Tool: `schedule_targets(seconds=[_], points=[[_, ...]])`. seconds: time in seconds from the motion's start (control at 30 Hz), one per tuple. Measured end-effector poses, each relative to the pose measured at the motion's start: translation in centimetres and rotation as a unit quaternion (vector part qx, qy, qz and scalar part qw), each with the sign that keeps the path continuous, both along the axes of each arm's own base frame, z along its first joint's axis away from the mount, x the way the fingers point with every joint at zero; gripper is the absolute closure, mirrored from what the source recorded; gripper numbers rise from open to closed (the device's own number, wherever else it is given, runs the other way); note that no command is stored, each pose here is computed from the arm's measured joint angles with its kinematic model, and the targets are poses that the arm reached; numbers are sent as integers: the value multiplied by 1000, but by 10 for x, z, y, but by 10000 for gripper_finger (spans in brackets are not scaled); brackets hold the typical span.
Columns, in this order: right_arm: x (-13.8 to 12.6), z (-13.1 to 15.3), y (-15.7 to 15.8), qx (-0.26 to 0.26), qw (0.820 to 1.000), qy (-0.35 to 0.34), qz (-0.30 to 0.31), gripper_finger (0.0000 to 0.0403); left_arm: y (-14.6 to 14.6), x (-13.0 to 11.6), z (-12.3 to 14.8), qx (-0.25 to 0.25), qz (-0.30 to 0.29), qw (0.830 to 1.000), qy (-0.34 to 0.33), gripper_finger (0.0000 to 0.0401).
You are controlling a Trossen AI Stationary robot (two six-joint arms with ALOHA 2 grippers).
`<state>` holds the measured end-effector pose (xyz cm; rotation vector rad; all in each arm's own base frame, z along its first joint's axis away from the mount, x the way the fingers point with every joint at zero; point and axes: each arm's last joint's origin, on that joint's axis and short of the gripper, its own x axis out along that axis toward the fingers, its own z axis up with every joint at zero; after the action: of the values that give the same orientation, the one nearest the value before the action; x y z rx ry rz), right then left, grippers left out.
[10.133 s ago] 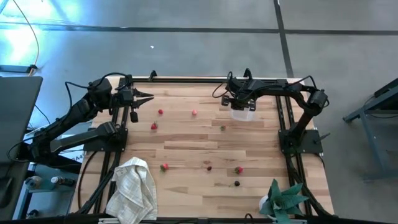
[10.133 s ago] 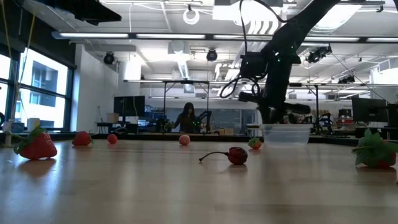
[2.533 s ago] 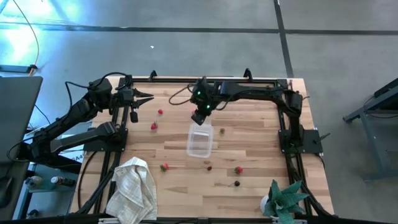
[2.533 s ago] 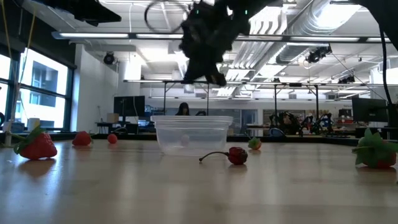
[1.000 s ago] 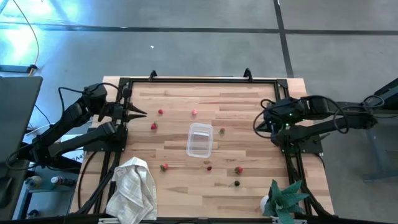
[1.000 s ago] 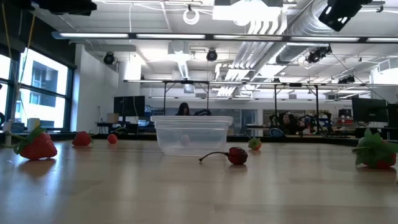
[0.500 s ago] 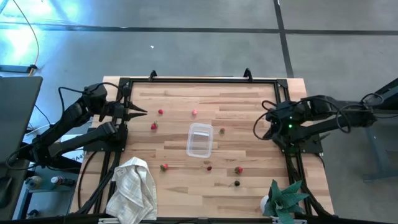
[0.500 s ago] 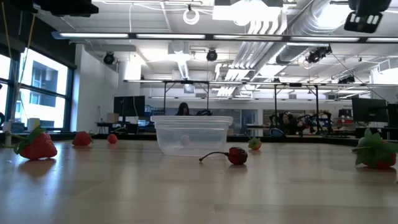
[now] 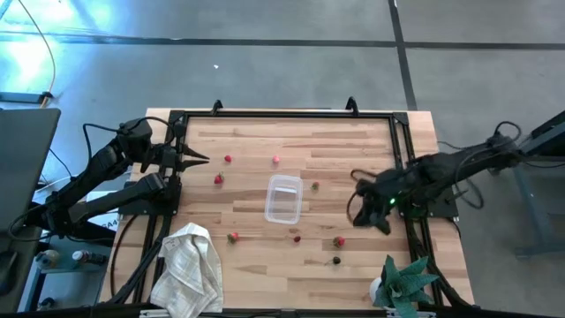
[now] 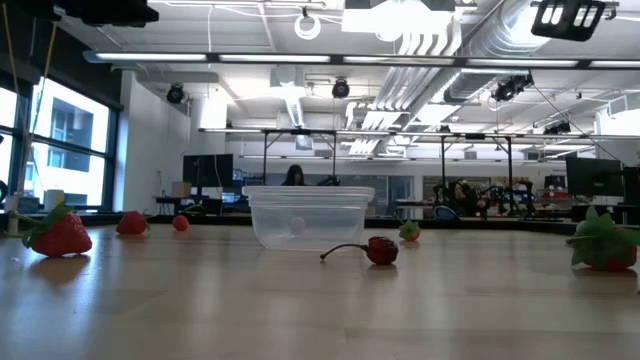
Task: Pick and placing Produce into tupperware
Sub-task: Put the strawberry into the transparent bin
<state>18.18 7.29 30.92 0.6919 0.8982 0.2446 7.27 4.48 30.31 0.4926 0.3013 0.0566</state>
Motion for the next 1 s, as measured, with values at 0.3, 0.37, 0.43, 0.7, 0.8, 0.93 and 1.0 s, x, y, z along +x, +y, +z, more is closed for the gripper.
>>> schedule_targets(seconds=[0.3, 0.37, 0.43, 0.7, 0.8, 0.93, 1.0], points=[[25, -42, 34, -159, 980, 27, 116, 278, 0, 0, 0, -1, 0, 1000, 1, 373], [27, -50, 40, -208, 966, 23, 153, 278, 0, 0, 0, 0, 0, 1000, 1, 373], [29, -59, 44, -244, 951, 32, 186, 280, 0, 0, 0, 0, 0, 1000, 1, 373], [33, -99, 58, -348, 897, 81, 260, 281, 0, 0, 0, -1, 0, 1000, 1, 373], [37, -120, 56, -353, 894, 99, 257, 281, 0, 0, 0, 0, 0, 1000, 1, 373], [38, -144, 50, -348, 901, 111, 236, 281, 0, 0, 0, 0, 0, 1000, 1, 373], [38, -151, 48, -341, 906, 108, 227, 281, 0, 0, 0, -1, 0, 1000, 1, 373]])
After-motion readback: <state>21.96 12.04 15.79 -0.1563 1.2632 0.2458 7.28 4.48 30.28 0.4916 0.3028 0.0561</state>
